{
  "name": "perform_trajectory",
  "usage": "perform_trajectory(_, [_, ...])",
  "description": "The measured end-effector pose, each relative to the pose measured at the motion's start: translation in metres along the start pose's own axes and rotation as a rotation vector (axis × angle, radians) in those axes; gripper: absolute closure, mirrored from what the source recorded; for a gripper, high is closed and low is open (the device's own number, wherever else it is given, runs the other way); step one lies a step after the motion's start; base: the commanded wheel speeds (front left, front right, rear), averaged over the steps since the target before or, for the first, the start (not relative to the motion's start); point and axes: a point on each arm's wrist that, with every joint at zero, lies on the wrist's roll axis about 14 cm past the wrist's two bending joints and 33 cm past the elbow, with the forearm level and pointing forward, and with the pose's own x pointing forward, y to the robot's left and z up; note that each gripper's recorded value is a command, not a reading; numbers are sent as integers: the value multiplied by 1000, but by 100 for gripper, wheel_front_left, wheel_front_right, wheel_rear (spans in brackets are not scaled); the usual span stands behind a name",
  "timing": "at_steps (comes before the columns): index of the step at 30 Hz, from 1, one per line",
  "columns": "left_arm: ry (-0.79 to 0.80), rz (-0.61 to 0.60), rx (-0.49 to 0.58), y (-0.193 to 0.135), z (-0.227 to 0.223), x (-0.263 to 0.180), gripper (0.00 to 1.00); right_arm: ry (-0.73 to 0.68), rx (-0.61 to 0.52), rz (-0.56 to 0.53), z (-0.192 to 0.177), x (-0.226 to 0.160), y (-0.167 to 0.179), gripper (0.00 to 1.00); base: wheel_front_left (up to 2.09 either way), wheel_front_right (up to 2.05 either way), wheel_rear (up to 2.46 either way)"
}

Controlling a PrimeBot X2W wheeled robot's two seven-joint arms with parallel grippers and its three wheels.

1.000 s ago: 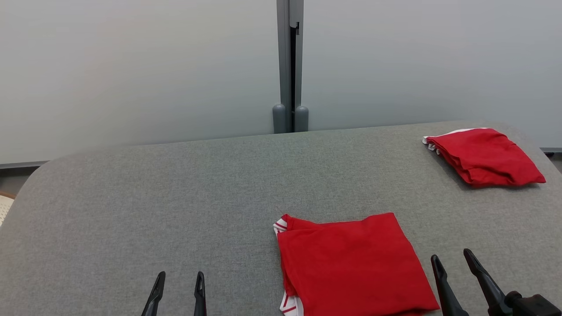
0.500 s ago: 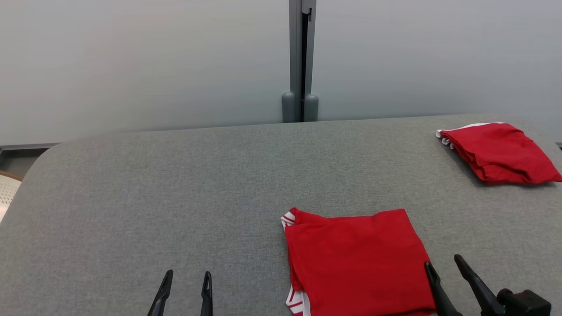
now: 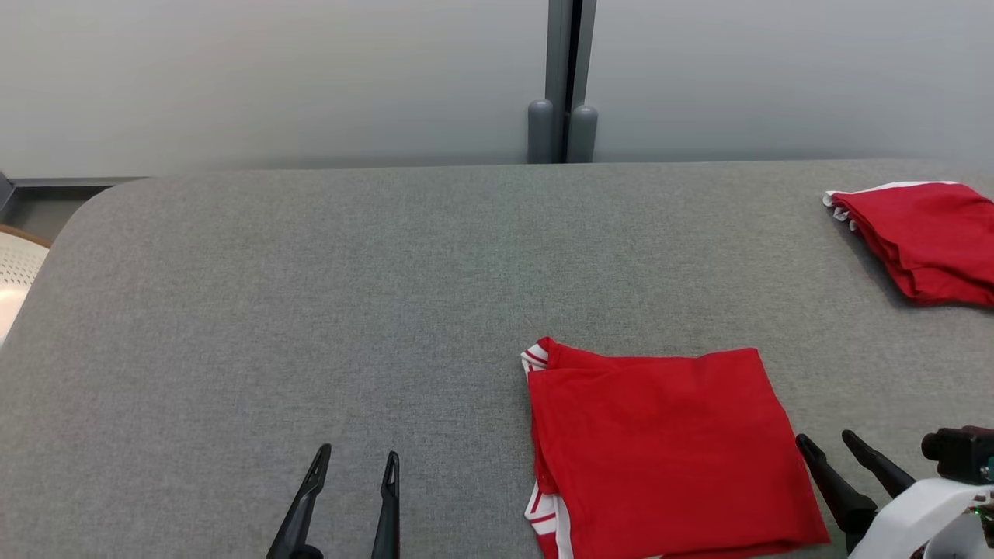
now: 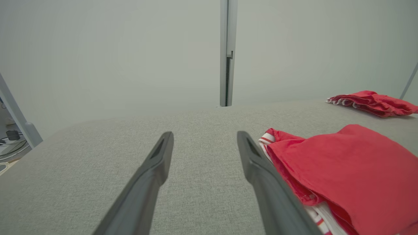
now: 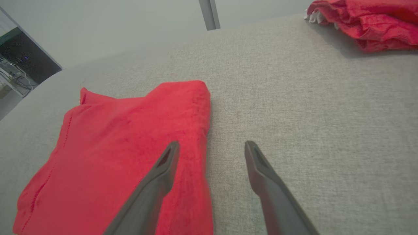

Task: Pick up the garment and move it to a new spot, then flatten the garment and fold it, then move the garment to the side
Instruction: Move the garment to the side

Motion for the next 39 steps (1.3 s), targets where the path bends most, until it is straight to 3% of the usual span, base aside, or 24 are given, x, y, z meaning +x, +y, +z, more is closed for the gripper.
perform_trajectory(11, [33,8,12,0,-10,15,0,192,25,39,-26,25,-1,0,0,0,0])
perform_trajectory(13, [40,9,12,0,-13,18,0,229,32,45,-33,28,-1,12,0,0,0])
perform_trajectory(15, [48,16,14,1,-15,21,0,241,30,48,-32,32,-3,64,0,0,0])
perform_trajectory(16, [54,19,15,2,-17,21,0,246,28,51,-32,34,-4,94,0,0,0])
perform_trajectory(17, [57,19,15,2,-18,22,0,248,20,59,-32,36,-3,100,0,0,0])
perform_trajectory(23, [70,17,16,1,-23,29,0,157,-34,79,1,51,-8,100,0,0,0])
perform_trajectory(29, [70,-25,7,-11,-27,44,0,40,-173,75,70,75,-25,100,0,0,0])
perform_trajectory(33, [62,-49,4,-18,-28,58,0,-27,-280,38,119,90,-44,100,0,0,0])
perform_trajectory(39, [64,-78,-6,-28,-34,75,0,-61,-344,-61,169,104,-82,100,0,0,0])
